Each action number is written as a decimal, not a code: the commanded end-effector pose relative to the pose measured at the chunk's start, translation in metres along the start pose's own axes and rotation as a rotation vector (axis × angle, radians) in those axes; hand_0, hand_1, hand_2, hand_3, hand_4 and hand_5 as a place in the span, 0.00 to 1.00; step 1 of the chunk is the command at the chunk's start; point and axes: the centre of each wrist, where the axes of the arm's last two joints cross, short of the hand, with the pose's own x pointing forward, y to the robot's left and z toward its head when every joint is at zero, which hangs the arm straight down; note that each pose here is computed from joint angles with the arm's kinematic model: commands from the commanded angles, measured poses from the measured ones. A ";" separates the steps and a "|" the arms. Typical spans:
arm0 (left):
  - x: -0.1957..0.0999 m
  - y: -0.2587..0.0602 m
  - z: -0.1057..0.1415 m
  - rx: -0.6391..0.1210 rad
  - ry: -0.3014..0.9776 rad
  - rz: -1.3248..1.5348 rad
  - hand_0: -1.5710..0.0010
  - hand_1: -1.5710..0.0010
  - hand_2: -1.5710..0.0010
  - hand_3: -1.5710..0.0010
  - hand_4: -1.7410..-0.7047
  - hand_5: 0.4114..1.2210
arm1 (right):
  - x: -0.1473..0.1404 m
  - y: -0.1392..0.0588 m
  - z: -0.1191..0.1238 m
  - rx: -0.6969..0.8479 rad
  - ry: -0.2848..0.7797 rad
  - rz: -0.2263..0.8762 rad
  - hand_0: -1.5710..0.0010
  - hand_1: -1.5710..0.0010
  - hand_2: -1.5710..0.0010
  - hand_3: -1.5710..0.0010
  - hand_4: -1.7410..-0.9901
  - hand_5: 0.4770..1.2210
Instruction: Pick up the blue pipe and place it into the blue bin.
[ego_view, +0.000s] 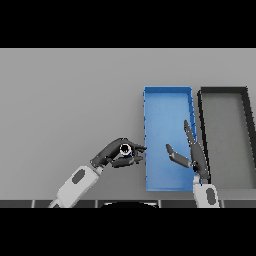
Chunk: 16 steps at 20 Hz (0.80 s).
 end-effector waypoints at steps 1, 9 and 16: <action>0.003 -0.001 -0.004 -0.003 0.019 -0.005 0.01 0.01 0.01 0.05 0.01 0.99 | 0.000 0.001 0.000 0.002 -0.004 0.005 1.00 1.00 1.00 1.00 0.80 0.17; 0.012 -0.002 -0.007 -0.019 0.058 -0.033 0.00 0.00 0.00 0.05 0.00 1.00 | -0.005 0.005 0.011 -0.028 0.006 0.006 1.00 1.00 1.00 1.00 0.75 0.17; 0.007 0.001 -0.006 -0.028 0.063 -0.032 0.00 0.00 0.00 0.05 0.00 1.00 | 0.029 -0.020 0.008 0.179 -0.186 -0.188 1.00 1.00 1.00 1.00 0.68 0.13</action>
